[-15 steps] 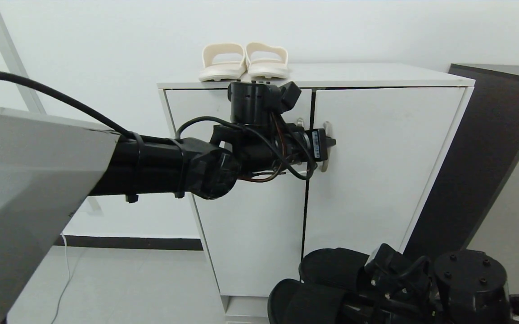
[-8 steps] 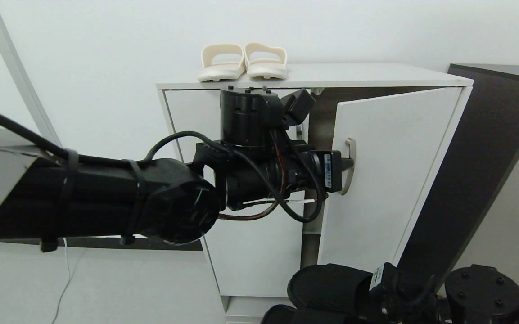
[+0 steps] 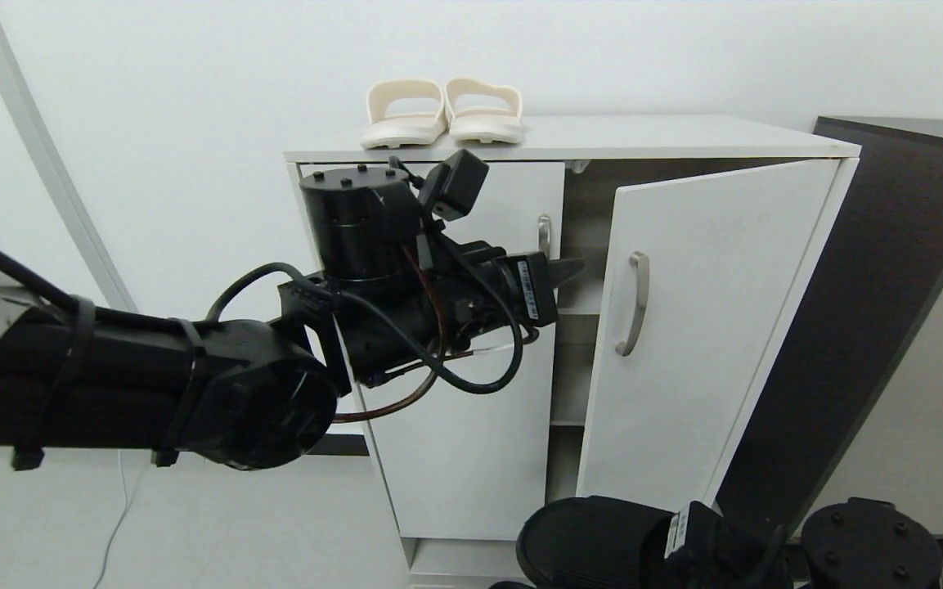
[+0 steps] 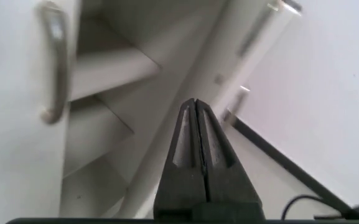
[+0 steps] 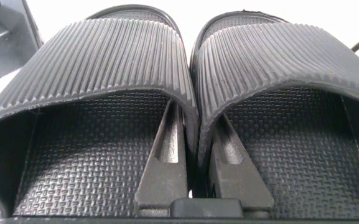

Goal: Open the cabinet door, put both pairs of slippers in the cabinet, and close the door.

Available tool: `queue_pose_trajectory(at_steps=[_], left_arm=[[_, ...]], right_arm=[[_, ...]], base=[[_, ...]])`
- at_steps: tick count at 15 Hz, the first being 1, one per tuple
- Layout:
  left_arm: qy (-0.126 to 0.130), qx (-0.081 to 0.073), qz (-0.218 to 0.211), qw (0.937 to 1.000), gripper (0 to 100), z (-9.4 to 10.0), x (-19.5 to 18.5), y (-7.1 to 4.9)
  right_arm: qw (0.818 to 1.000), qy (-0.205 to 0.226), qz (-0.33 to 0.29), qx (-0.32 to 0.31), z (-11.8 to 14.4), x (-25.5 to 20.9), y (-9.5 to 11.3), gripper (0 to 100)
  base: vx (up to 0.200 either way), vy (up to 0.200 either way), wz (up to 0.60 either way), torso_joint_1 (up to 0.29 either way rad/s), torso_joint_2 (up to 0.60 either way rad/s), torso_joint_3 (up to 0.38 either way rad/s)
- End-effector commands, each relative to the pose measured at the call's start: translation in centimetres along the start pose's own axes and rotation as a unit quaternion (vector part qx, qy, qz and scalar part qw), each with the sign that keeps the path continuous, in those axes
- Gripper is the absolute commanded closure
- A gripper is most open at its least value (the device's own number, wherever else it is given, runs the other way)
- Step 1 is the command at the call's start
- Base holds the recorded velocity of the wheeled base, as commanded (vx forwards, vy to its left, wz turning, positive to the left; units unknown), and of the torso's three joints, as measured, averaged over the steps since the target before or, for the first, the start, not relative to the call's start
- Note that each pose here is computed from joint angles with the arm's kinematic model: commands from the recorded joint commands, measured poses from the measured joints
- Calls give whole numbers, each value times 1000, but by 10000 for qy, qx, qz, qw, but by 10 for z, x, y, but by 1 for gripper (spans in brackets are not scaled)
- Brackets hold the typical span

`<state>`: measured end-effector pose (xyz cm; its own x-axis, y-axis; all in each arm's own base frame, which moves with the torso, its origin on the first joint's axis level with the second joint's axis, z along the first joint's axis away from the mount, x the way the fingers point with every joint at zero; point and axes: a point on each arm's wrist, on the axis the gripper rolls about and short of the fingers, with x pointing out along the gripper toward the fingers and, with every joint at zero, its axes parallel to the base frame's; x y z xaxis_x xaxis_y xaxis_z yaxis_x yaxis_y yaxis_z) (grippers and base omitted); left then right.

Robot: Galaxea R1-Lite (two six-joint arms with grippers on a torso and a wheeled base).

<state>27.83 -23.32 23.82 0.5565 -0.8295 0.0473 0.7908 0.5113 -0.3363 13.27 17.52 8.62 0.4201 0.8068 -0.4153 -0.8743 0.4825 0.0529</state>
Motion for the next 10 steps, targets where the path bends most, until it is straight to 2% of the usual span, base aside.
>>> queue_pose_trajectory(at_steps=[1, 6, 10], left_arm=[[-19, -48, 104, 9999, 100, -4, 7, 17], [-71, -37, 100, 9999, 100, -13, 43, 38], [-69, -67, 93, 9999, 100, -20, 57, 46]], right_arm=[[10000, 12, 14, -6, 0, 0, 1, 100], [9994, 208, 245, -85, -10, -3, 12, 100], [9995, 200, 238, -86, -9, -3, 12, 100]], base=[[0, 0, 0, 0, 0, 0], [0, 0, 0, 0, 0, 0], [0, 0, 0, 0, 0, 0]])
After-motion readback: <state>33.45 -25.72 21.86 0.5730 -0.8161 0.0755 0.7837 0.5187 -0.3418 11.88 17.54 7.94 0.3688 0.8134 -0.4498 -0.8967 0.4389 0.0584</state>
